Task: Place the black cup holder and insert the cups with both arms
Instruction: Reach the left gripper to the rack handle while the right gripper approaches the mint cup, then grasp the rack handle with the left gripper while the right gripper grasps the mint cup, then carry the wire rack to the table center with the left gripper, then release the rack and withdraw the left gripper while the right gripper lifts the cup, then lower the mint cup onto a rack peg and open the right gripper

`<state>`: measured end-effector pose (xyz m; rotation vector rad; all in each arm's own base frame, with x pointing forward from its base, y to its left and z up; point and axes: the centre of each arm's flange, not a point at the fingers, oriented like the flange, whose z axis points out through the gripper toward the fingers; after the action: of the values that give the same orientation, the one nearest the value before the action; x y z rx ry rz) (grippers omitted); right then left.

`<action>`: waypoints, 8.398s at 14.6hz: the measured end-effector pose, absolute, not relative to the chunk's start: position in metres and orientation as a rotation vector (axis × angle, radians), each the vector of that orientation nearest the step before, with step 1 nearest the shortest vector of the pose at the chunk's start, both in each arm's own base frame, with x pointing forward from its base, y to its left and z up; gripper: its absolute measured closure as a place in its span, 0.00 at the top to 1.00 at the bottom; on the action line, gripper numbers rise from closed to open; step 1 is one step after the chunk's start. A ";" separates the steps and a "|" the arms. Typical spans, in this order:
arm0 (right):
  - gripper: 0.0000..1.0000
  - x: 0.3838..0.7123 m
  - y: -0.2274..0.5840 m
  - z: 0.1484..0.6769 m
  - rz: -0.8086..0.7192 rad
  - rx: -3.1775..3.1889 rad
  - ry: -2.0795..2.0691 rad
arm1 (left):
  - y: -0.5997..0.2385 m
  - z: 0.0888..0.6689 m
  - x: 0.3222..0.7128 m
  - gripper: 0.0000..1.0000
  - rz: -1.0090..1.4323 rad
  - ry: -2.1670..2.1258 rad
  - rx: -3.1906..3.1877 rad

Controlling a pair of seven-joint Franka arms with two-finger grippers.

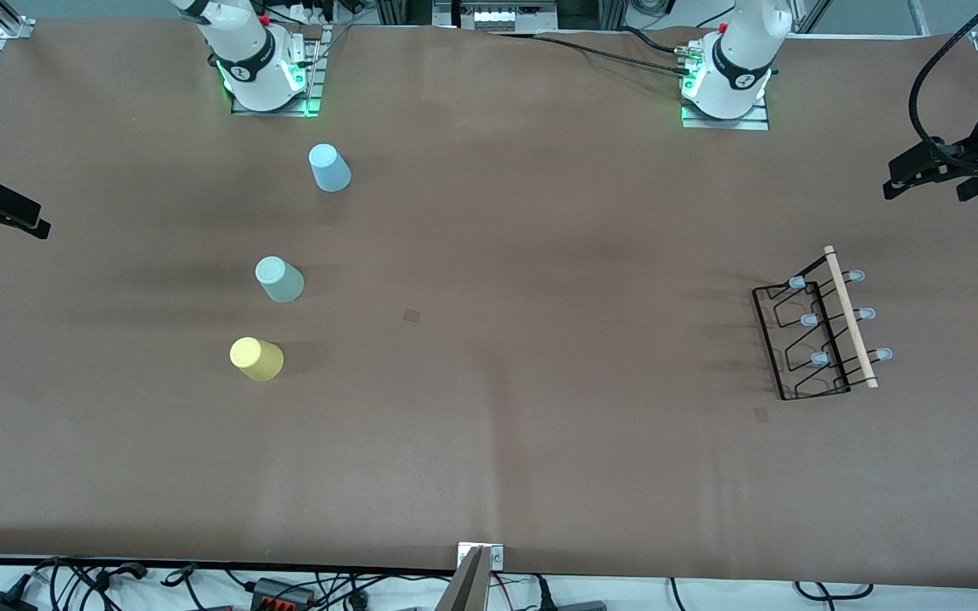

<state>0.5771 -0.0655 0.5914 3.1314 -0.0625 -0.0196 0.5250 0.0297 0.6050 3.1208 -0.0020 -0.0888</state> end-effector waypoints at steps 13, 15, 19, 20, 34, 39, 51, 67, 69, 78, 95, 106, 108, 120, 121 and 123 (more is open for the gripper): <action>1.00 0.580 -0.058 0.568 -0.150 3.138 -0.043 | 0.032 0.589 0.509 1.00 -0.374 0.000 3.111; 1.00 0.582 -0.048 0.540 -0.308 3.133 -0.018 | 0.033 0.580 0.504 1.00 -0.505 0.005 3.088; 1.00 0.585 -0.033 0.485 -0.363 3.130 0.018 | 0.051 0.561 0.515 1.00 -0.633 0.054 3.063; 1.00 0.584 -0.030 0.466 -0.322 3.133 0.025 | 0.063 0.550 0.520 1.00 -0.661 0.084 3.064; 1.00 0.528 0.060 0.348 -0.093 3.126 -0.214 | 0.070 0.355 0.562 0.96 -0.103 0.023 3.165; 1.00 0.534 0.090 0.324 -0.008 3.130 -0.271 | 0.070 0.333 0.559 0.67 -0.102 0.019 3.164; 1.00 0.519 0.112 0.268 -0.033 3.097 -0.444 | 0.051 0.356 0.575 0.17 -0.153 -0.048 3.155; 0.95 0.497 0.107 0.227 -0.051 3.090 -0.441 | -0.408 0.363 0.511 0.17 -0.200 -0.146 3.110; 0.74 0.497 0.107 0.226 -0.054 3.090 -0.441 | -0.438 0.347 0.506 0.17 -0.227 -0.079 3.108; 0.66 0.516 0.112 0.274 0.000 3.121 -0.312 | -0.475 0.326 0.492 0.29 -0.225 -0.084 3.091; 0.66 0.449 0.380 0.467 0.050 3.208 -0.803 | -0.121 0.467 0.627 1.00 -0.432 -0.234 3.099; 0.66 0.437 0.496 0.377 -0.037 3.071 -0.960 | -0.047 0.448 0.594 1.00 -0.406 -0.263 3.148; 0.66 0.436 0.496 0.375 -0.040 3.067 -0.957 | -0.046 0.466 0.594 1.00 -0.376 -0.281 3.152; 1.00 0.521 0.369 0.403 -0.051 3.009 -0.546 | 0.022 0.635 0.539 1.00 -0.033 -0.239 3.120; 1.00 0.540 0.332 0.404 -0.079 2.997 -0.458 | 0.019 0.641 0.531 1.00 -0.009 -0.240 3.122; 1.00 0.576 0.253 0.402 -0.131 2.998 -0.307 | 0.004 0.637 0.524 1.00 -0.023 -0.265 3.137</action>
<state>0.5756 0.2530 0.4021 2.9978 -0.3067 -0.1309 0.5238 0.0040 0.6369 3.1374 -0.2646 -0.0230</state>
